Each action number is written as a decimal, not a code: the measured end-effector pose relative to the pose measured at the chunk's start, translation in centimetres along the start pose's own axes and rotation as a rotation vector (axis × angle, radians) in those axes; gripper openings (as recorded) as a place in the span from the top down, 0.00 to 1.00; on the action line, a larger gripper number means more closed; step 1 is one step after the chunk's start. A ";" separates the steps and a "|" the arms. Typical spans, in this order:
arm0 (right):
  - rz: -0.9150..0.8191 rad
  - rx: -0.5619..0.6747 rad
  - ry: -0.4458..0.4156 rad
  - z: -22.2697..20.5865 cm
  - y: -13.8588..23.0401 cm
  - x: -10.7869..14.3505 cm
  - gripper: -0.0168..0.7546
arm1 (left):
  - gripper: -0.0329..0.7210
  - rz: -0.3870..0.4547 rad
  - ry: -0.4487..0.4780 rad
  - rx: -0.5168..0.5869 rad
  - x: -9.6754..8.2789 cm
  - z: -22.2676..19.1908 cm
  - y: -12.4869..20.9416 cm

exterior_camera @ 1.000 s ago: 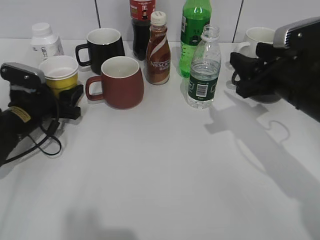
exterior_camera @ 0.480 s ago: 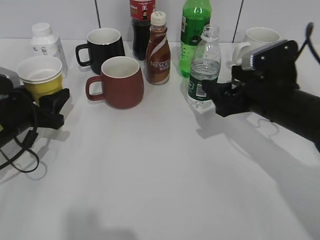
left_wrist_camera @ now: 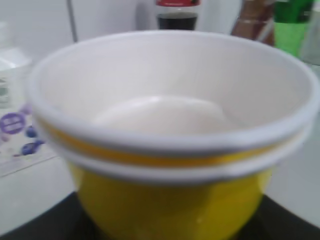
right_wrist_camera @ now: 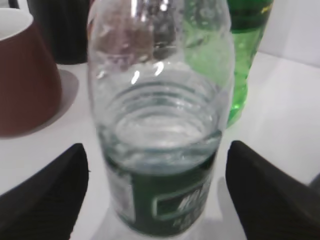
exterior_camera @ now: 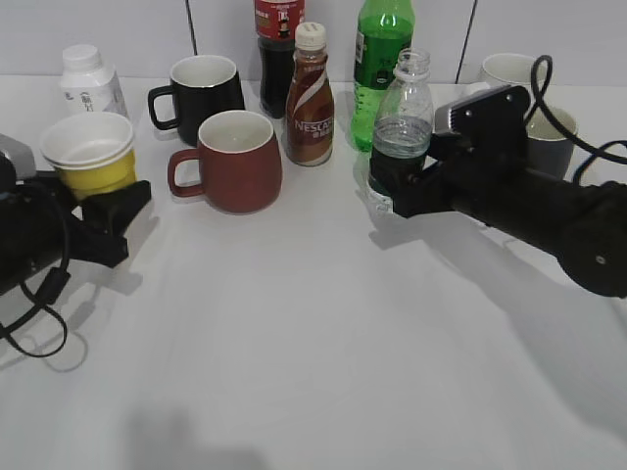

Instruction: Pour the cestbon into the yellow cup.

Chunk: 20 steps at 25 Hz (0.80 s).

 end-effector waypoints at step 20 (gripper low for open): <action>0.007 -0.026 -0.028 -4.3 0.1 -0.6 0.34 | 0.39 -0.031 0.275 -0.040 -6.0 0.4 -0.9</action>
Point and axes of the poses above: a point on each arm's last joint axis where the gripper is mounted, z pointing back along that axis away from the gripper, x along the wrist's bending axis when the last joint is at zero, y = z × x, the point moved 10 cm from there along -z, pointing out along that axis toward the gripper, and after that the axes turned 11 degrees about -z, right-handed, at the moved point
